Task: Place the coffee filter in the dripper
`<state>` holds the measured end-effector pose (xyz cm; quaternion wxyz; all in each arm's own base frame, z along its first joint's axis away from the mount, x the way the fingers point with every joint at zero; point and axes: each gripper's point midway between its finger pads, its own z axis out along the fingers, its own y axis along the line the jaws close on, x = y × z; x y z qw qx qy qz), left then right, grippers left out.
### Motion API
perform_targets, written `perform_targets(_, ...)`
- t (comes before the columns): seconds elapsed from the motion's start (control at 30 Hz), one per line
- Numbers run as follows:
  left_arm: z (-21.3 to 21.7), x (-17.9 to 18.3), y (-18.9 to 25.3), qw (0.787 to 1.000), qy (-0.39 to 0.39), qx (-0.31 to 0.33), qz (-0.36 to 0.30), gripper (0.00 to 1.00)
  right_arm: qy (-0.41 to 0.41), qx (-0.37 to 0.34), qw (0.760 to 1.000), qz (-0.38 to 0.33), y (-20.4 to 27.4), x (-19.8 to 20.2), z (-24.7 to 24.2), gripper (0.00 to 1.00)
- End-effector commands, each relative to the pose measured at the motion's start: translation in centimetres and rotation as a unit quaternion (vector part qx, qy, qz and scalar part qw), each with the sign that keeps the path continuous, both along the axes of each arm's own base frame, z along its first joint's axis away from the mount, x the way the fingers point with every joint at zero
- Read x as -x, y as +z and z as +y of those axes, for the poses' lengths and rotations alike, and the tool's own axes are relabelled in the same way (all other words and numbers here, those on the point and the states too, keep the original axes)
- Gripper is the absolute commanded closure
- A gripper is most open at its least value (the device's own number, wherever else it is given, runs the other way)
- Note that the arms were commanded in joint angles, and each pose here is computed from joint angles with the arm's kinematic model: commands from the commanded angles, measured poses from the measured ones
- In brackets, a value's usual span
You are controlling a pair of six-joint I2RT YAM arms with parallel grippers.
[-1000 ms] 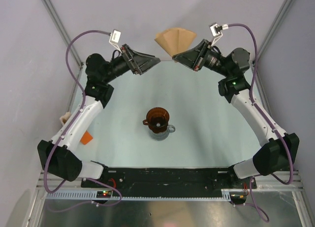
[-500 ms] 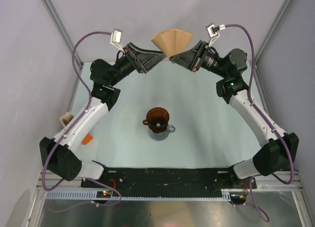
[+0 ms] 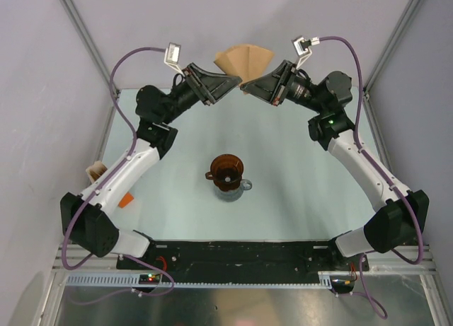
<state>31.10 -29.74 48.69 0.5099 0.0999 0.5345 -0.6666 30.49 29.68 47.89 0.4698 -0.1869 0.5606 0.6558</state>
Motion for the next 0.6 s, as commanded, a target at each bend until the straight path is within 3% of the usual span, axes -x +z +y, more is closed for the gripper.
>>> perform_targets(0.0, -0.1, 0.2, 1.0, 1.000, 0.001, 0.019, -0.006, 0.54, -0.009, -0.011, 0.999, -0.030, 1.2, 0.4, -0.2, 1.00)
perform_targets(0.13, -0.1, 0.2, 0.9, 1.000, 0.000, 0.020, -0.001, 0.79, -0.010, -0.009, 0.999, -0.031, 1.3, 0.5, -0.4, 1.00)
perform_targets(0.23, 0.2, 0.3, 1.1, 1.000, 0.002, 0.020, -0.007, 0.92, -0.012, -0.007, 0.999, -0.029, 1.0, 0.5, -0.6, 1.00)
perform_targets(0.33, 0.6, 0.6, 1.5, 1.000, 0.005, 0.017, -0.021, 0.95, -0.014, -0.005, 1.000, -0.027, 0.7, 0.6, -0.7, 1.00)
perform_targets(0.57, 2.5, -0.6, 2.8, 0.998, 0.034, 0.019, -0.041, 0.91, -0.014, -0.004, 0.999, -0.032, 0.5, 1.1, -0.9, 1.00)
